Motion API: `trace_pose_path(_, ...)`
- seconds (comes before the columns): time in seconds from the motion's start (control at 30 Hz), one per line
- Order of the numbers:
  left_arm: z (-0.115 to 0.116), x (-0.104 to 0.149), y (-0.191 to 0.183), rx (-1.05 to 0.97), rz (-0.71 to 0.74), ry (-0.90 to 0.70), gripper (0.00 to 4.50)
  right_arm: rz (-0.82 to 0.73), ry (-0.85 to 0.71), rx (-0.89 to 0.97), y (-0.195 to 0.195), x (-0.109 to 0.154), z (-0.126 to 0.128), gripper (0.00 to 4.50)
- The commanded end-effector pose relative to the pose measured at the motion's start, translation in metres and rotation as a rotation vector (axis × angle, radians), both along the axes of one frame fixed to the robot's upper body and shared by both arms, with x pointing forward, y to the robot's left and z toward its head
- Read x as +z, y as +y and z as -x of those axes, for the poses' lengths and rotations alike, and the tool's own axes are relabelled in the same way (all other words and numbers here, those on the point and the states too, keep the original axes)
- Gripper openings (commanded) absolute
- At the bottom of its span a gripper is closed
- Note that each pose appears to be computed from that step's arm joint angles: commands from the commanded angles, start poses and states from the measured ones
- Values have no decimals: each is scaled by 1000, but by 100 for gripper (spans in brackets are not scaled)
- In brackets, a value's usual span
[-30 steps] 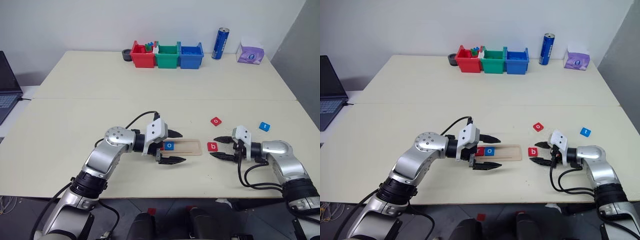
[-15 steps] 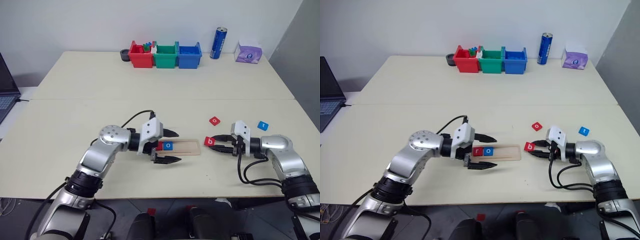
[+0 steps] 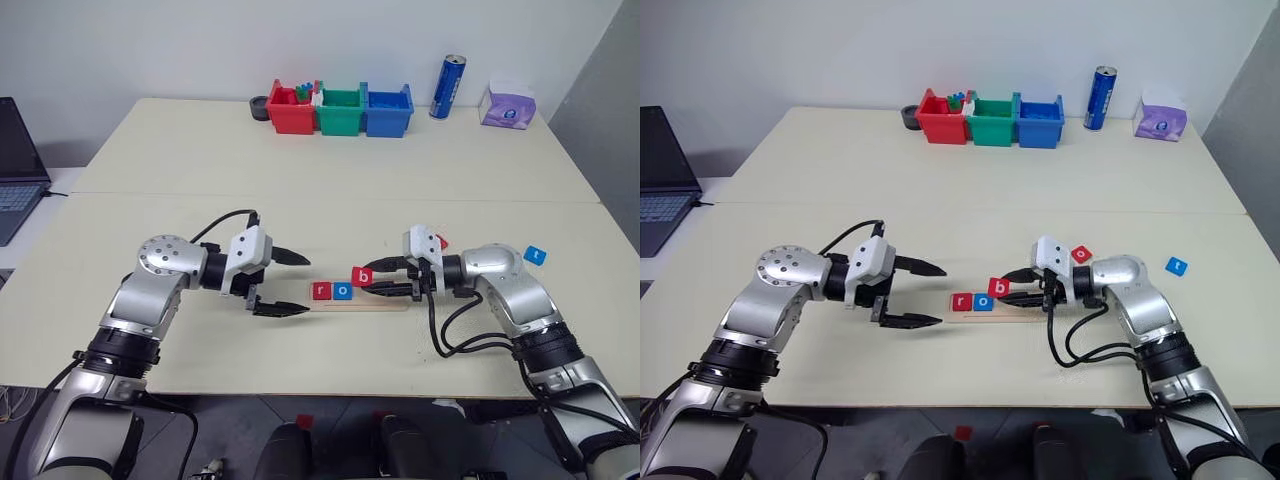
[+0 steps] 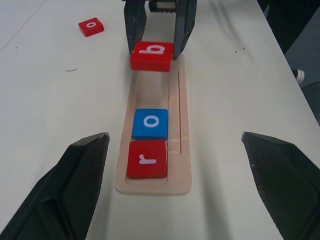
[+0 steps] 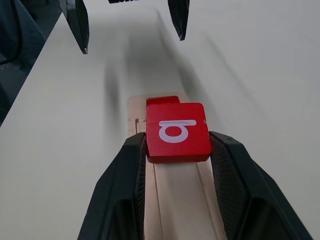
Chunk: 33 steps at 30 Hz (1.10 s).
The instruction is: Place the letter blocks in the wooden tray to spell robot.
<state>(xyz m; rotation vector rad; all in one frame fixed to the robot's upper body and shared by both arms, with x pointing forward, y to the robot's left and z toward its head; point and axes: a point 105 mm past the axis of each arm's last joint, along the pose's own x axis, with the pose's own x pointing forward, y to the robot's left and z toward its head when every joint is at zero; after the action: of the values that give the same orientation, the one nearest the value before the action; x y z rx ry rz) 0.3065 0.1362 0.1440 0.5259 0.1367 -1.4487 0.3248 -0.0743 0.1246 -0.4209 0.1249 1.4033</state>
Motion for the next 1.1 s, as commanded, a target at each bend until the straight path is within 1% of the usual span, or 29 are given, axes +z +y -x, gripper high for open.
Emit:
trace_pose_path(0.03,4,8,-6,-19,16,-35,450,20,-33,16,1,2,-1,146)
trace_pose_path(0.13,7,6,-11,-35,18,-32,450,60,-28,18,-3,-8,-2,146)
trace_pose_path(0.23,9,5,-14,-55,12,-32,450,66,-28,14,-3,-11,-4,146)
trace_pose_path(0.67,6,5,-19,-59,9,-37,450,93,-11,25,3,-19,-8,146)
trace_pose_path(1.1,7,4,-19,-57,10,-37,450,107,-21,36,7,-22,-12,146)
